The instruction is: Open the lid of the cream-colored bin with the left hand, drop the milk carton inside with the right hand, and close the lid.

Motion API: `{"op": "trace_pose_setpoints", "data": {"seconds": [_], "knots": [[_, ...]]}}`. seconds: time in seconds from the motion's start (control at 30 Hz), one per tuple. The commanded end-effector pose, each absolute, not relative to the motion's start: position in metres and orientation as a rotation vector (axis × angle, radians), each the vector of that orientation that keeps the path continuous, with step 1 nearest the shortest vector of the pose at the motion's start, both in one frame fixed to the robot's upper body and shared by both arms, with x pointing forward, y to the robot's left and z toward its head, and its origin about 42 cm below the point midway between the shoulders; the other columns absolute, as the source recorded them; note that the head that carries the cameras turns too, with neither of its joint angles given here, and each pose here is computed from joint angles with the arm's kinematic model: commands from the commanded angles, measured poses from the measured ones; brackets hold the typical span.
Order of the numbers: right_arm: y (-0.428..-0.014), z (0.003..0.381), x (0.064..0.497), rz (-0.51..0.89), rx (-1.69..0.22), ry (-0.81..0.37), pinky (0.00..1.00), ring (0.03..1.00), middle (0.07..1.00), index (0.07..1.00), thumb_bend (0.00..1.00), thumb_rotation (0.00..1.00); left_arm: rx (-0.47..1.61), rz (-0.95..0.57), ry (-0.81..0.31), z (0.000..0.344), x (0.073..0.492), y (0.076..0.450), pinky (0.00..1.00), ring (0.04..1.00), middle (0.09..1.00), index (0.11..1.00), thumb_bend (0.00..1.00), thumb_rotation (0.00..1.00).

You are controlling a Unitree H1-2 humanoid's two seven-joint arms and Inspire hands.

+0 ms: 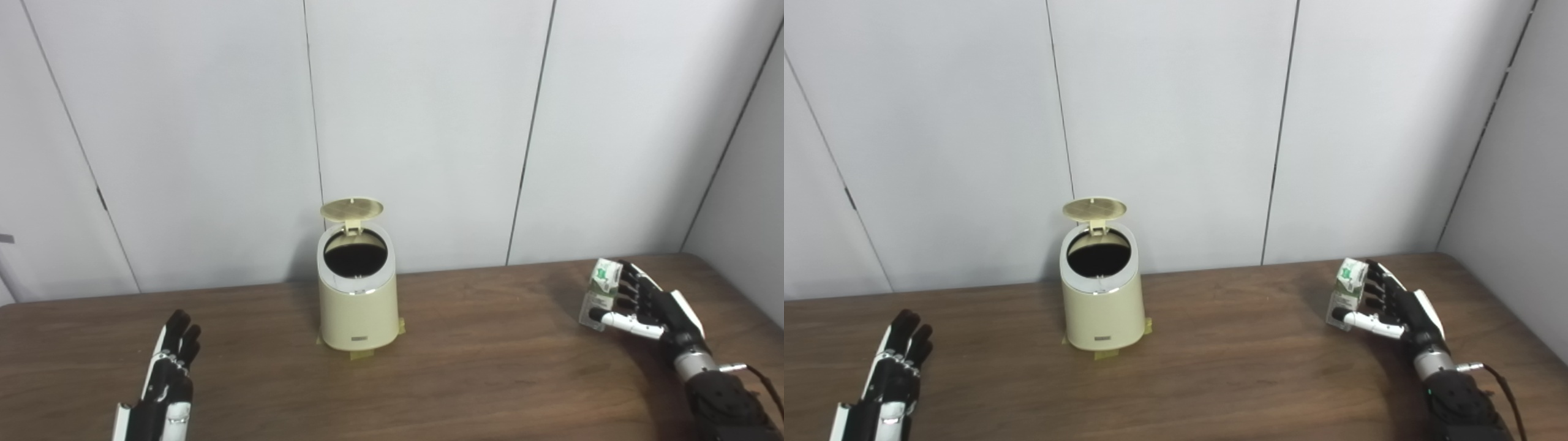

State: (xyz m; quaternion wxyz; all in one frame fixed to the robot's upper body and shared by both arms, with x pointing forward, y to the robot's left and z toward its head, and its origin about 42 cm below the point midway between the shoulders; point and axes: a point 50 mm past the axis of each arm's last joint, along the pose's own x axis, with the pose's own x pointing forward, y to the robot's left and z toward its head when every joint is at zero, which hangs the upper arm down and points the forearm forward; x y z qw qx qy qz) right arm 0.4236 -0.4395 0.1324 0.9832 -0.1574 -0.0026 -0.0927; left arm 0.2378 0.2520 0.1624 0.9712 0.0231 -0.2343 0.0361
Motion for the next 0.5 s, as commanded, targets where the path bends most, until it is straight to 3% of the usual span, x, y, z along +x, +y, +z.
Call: {"op": "trace_pose_setpoints", "data": {"seconds": [0.0, 0.1, 0.3, 0.47], "knots": [[-0.446, 0.164, 0.44, -0.2, -0.358, -0.088, 0.81, 0.875, 0.915, 0.917, 0.96, 0.29, 0.016, 0.08, -0.445, 0.158, 0.217, 0.25, 0.99, 0.971, 0.995, 0.985, 0.54, 0.83], [-0.446, 0.163, 0.442, -0.206, -0.359, -0.082, 0.8, 0.86, 0.91, 0.918, 0.93, 0.29, -0.004, 0.064, -0.43, 0.16, 0.214, 0.248, 1.0, 0.991, 1.0, 0.997, 0.54, 0.83], [-0.449, 0.163, 0.448, -0.203, -0.322, -0.101, 0.82, 0.876, 0.9, 0.935, 0.97, 0.29, -0.025, 0.05, -0.434, 0.163, 0.211, 0.247, 1.0, 0.992, 1.0, 1.0, 0.54, 0.82], [-0.447, 0.162, 0.45, -0.219, -0.323, -0.119, 0.79, 0.838, 0.87, 0.891, 0.97, 0.27, -0.018, 0.054, -0.425, 0.164, 0.21, 0.247, 1.0, 0.998, 1.0, 1.0, 0.54, 0.81]]}}
